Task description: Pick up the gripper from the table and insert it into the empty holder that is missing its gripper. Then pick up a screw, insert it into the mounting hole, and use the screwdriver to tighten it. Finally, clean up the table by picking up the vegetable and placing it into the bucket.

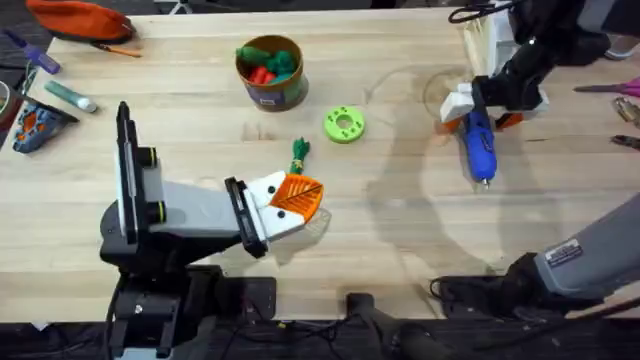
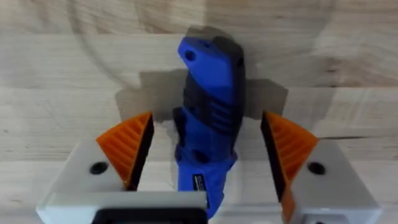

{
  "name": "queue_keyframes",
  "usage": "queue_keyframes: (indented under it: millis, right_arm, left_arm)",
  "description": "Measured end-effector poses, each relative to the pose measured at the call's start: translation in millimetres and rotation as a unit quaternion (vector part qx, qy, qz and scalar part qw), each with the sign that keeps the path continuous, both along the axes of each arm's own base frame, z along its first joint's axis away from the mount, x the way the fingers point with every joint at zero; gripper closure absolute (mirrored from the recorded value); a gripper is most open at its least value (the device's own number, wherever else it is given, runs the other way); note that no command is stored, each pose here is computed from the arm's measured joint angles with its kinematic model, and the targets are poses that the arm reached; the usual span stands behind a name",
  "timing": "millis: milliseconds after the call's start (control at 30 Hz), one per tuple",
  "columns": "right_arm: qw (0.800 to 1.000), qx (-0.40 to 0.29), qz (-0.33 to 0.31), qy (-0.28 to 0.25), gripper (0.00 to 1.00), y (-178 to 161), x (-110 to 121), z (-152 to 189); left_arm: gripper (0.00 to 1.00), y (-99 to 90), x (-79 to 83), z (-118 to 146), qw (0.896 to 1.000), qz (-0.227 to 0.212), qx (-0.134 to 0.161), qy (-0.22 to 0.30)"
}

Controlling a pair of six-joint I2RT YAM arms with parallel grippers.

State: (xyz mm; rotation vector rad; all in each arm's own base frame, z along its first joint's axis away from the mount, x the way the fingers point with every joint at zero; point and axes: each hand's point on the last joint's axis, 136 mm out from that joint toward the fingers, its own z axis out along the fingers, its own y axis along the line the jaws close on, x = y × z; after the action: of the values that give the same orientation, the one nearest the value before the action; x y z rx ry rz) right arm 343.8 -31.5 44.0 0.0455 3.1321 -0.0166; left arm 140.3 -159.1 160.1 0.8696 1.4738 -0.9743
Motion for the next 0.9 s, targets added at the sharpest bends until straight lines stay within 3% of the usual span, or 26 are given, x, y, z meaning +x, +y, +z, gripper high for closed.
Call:
queue_keyframes:
  millis: [533,900]
  right_arm:
    - [1.0,0.001,0.0,0.012,0.086,0.0,-0.6,-7.9]
    - [1.0,0.0,0.003,0.011,0.57,-0.2,0.2,-7.8]
  left_arm:
    - [0.992,0.0,0.0,0.0,1.0,0.0,0.0,0.0]
    - [0.992,0.0,0.0,0.0,1.0,0.0,0.0,0.0]
